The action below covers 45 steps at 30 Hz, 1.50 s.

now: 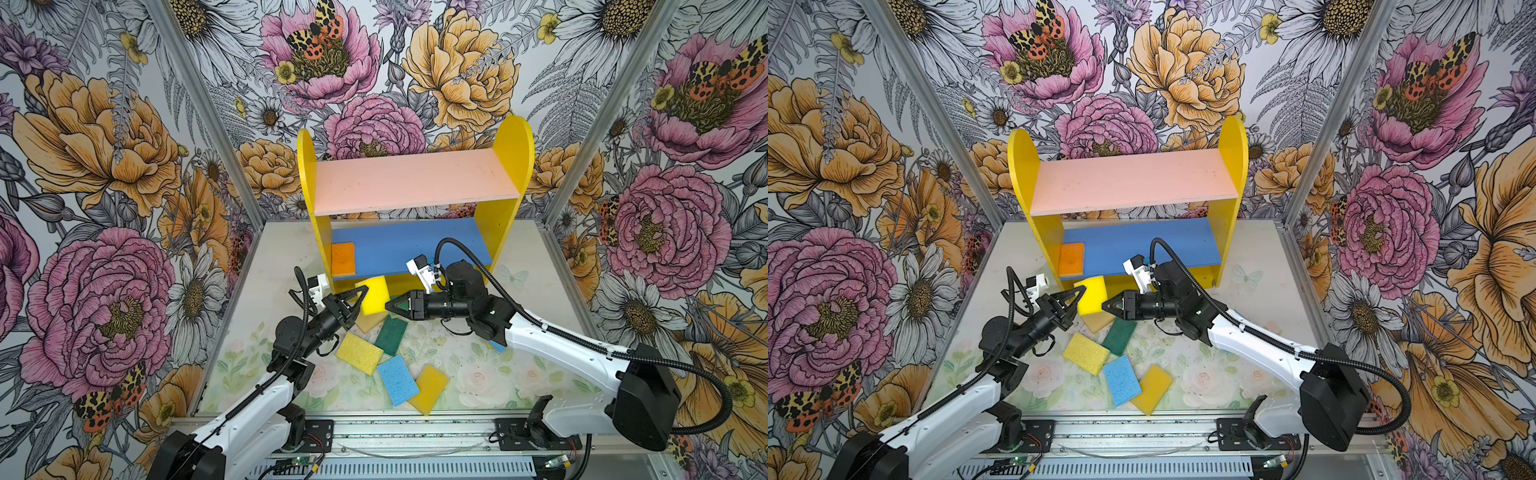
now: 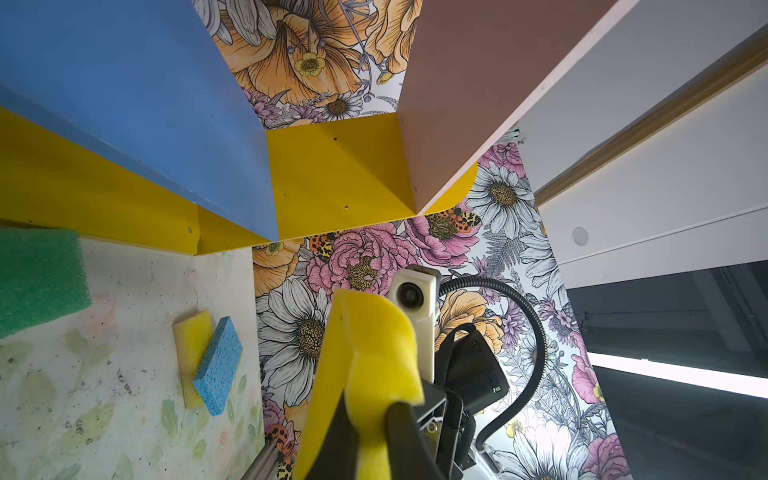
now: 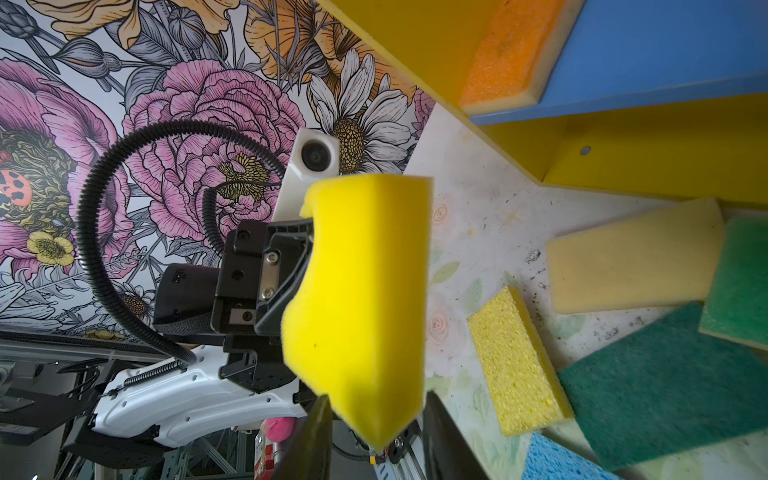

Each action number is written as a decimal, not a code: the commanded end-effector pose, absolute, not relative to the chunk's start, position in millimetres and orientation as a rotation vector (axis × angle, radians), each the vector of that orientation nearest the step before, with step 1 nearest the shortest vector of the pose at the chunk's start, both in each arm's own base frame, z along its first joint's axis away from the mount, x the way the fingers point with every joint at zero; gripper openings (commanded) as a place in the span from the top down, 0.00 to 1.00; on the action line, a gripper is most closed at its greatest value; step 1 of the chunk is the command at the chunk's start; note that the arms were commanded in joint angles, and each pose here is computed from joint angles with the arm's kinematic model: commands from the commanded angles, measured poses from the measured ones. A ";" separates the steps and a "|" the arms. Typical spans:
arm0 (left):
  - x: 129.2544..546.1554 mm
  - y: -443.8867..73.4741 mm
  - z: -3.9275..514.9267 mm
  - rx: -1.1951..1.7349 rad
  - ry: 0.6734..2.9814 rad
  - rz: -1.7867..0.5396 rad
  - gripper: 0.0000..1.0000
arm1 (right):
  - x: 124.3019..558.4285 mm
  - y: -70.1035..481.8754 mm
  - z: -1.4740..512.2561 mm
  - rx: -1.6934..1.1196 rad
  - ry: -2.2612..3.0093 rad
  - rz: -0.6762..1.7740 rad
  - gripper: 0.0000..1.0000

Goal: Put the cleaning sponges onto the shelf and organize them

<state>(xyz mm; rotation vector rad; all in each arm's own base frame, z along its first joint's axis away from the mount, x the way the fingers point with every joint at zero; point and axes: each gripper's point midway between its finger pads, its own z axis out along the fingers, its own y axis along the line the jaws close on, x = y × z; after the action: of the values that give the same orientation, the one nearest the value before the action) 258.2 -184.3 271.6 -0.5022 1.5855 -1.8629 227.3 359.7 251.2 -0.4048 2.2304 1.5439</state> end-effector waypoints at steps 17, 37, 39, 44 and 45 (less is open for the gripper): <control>253.6 -182.0 278.6 -0.441 1.640 -1.812 0.73 | 236.7 367.1 258.7 -0.392 2.209 1.462 1.00; 220.6 -86.0 229.1 -0.664 1.953 -1.131 0.01 | 332.6 373.9 220.2 -0.162 2.341 1.309 1.00; 219.1 -85.1 225.6 -0.669 1.954 -1.137 0.01 | 343.3 379.8 217.8 -0.163 2.355 1.287 1.00; 217.7 -86.1 220.7 -0.660 1.966 -1.134 0.01 | 363.7 386.5 206.8 -0.145 2.389 1.235 1.00; 217.4 -86.6 221.6 -0.649 1.966 -1.132 0.01 | 367.5 386.6 203.9 -0.136 2.395 1.228 1.00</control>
<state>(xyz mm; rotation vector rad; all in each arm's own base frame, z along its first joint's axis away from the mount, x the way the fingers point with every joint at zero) 222.2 -84.7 227.3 -0.6842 1.9379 -1.1445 354.9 388.7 204.7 -0.1443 2.3935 1.2774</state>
